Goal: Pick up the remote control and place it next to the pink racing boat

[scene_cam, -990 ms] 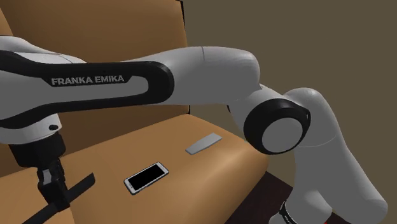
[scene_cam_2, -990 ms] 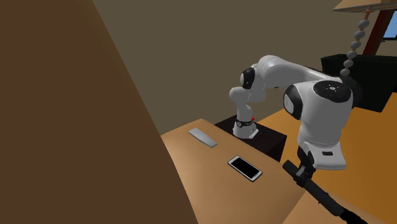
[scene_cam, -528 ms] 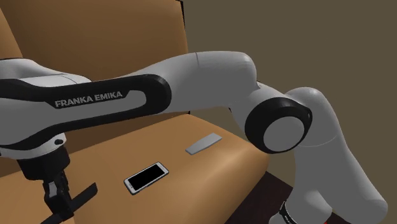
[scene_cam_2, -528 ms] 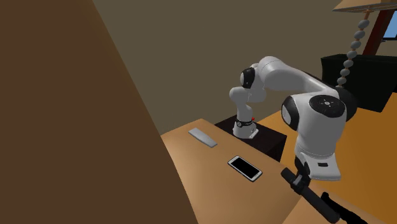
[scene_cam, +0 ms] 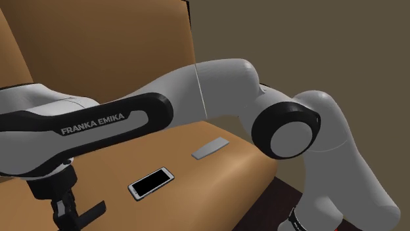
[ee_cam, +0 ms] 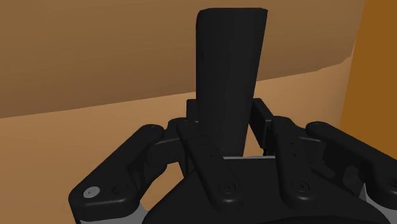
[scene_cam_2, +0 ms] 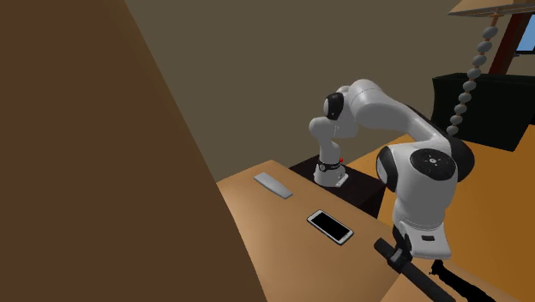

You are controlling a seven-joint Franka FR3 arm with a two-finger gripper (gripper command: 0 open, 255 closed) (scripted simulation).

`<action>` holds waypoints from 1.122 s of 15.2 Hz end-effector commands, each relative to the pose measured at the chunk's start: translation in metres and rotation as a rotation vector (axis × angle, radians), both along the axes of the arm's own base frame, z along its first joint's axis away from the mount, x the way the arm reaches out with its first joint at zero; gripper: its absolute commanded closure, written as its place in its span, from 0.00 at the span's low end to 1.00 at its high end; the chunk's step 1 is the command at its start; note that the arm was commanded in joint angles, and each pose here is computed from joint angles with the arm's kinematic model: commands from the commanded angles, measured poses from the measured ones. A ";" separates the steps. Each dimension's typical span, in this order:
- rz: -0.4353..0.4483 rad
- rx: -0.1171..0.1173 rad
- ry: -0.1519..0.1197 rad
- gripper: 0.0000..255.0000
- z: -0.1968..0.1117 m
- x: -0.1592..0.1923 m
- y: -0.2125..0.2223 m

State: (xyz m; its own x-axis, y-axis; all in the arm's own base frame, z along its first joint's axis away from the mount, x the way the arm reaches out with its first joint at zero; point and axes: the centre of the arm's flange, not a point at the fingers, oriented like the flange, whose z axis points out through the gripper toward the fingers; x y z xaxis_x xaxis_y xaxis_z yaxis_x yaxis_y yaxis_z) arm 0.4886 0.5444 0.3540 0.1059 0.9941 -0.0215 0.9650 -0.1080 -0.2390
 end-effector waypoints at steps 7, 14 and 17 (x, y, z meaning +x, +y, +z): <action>0.000 0.000 0.000 1.00 -0.004 0.001 0.000; 0.000 0.000 0.000 0.00 0.009 0.004 0.000; 0.000 0.000 0.000 0.00 0.044 0.013 0.000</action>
